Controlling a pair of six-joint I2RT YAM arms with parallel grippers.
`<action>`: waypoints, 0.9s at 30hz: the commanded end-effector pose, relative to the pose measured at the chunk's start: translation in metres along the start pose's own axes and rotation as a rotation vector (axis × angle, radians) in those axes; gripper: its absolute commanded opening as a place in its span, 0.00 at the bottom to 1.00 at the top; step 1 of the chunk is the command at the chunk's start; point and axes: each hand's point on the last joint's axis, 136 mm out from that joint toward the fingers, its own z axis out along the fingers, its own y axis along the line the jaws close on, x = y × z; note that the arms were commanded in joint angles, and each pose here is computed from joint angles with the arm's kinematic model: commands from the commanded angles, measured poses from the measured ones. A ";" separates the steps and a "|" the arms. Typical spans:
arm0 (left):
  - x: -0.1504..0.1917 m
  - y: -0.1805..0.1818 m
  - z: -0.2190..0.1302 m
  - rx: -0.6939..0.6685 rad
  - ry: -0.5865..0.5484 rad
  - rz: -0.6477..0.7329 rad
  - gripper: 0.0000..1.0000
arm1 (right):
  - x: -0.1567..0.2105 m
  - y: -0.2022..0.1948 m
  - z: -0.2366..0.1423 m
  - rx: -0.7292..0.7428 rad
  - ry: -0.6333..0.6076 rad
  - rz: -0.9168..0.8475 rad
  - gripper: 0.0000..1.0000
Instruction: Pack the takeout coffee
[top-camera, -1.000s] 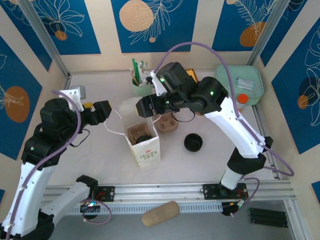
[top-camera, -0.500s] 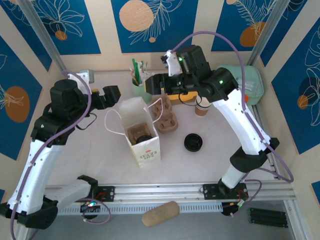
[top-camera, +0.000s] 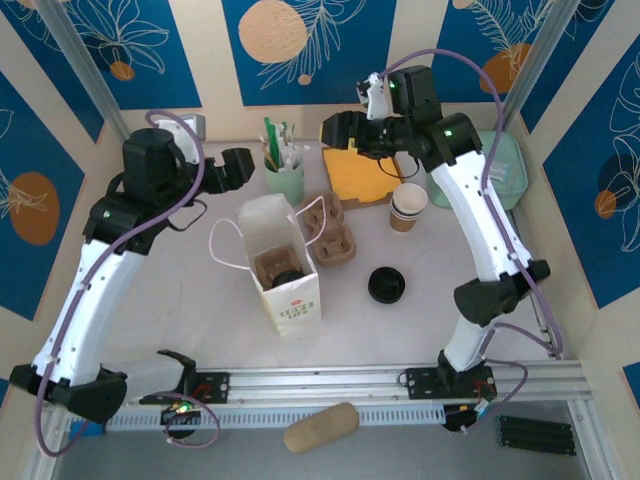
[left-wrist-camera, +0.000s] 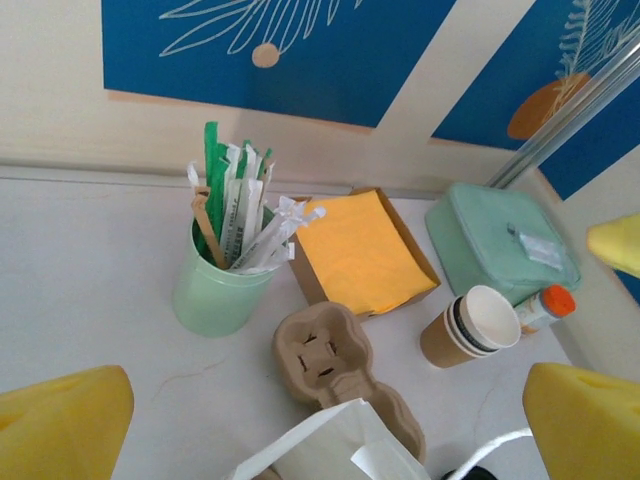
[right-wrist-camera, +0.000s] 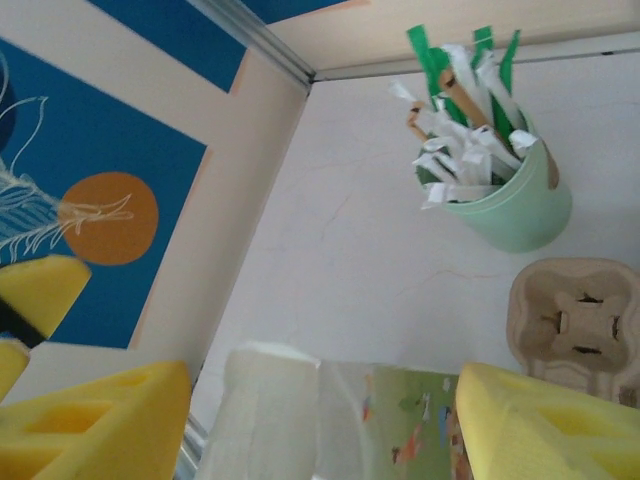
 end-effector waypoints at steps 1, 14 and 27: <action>-0.011 -0.007 0.005 0.020 -0.016 0.040 0.99 | -0.005 -0.014 0.020 -0.040 0.036 0.049 0.68; -0.007 0.006 0.057 -0.017 0.080 0.044 0.99 | -0.018 -0.082 0.112 -0.044 0.141 0.173 0.53; -0.003 0.008 0.071 -0.016 0.106 0.013 0.99 | -0.012 -0.103 0.157 -0.061 0.178 0.195 0.51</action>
